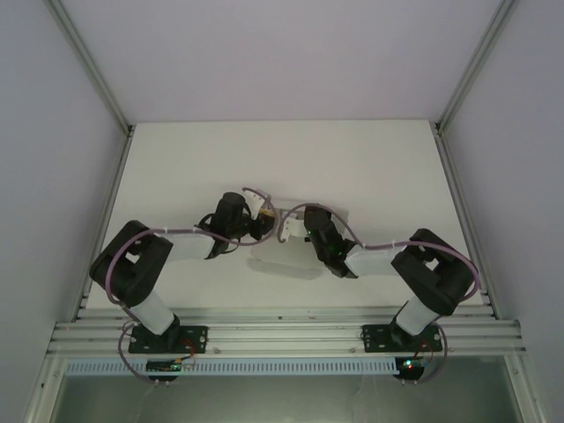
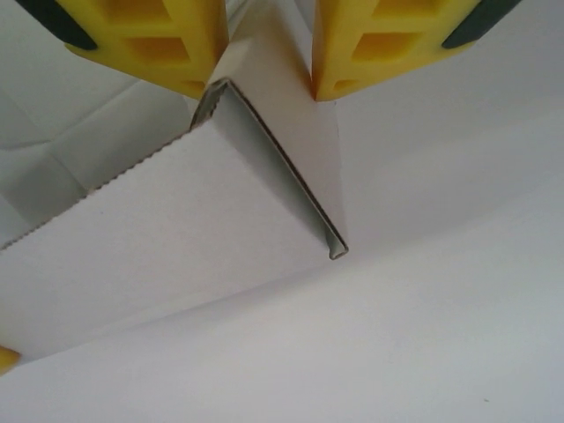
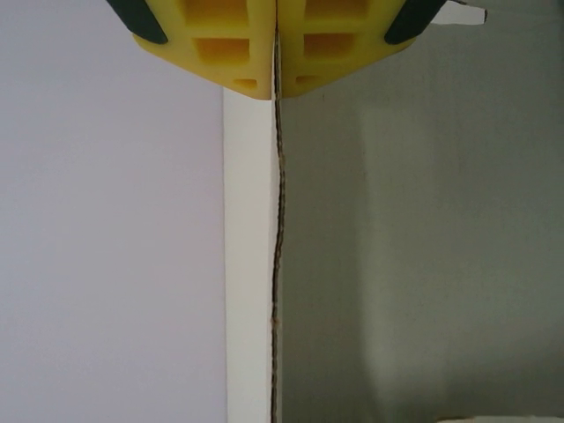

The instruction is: Assemble paper box

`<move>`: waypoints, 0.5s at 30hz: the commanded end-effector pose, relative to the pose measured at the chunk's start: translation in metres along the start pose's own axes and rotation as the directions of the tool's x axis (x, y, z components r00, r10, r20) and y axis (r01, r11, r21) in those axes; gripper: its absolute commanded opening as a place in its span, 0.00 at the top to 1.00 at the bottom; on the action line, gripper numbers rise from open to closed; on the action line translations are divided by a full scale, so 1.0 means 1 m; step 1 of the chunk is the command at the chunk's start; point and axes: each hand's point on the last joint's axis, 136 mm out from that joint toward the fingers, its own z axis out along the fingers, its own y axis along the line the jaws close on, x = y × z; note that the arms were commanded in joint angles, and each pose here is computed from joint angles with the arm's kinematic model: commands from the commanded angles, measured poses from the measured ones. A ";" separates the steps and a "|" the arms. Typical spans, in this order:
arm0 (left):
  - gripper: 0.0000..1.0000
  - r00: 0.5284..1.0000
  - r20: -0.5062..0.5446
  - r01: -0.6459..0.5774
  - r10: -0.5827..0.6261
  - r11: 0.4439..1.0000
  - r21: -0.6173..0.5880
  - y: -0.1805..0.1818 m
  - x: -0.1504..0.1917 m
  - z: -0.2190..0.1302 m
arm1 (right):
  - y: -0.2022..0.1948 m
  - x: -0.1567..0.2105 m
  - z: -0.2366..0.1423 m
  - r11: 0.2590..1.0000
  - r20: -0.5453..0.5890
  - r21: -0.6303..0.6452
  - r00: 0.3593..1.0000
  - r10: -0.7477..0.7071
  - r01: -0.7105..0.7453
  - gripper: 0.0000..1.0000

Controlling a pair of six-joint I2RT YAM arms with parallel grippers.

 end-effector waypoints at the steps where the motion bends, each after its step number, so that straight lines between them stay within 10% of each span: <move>1: 0.70 0.998 -0.063 -0.006 -0.005 0.985 -0.174 0.035 0.022 0.004 | 0.017 -0.016 -0.006 0.998 0.067 -0.057 0.998 -0.002 0.006 1.00; 6: 0.53 0.993 -0.115 0.003 -0.012 0.997 -0.080 0.018 0.030 0.003 | 0.013 -0.014 -0.004 0.999 0.062 -0.049 0.998 0.021 -0.017 1.00; 15: 0.53 0.998 -0.057 0.008 0.002 0.984 0.181 -0.026 0.019 -0.023 | 0.014 -0.012 -0.014 0.990 0.101 -0.126 0.992 0.081 -0.068 1.00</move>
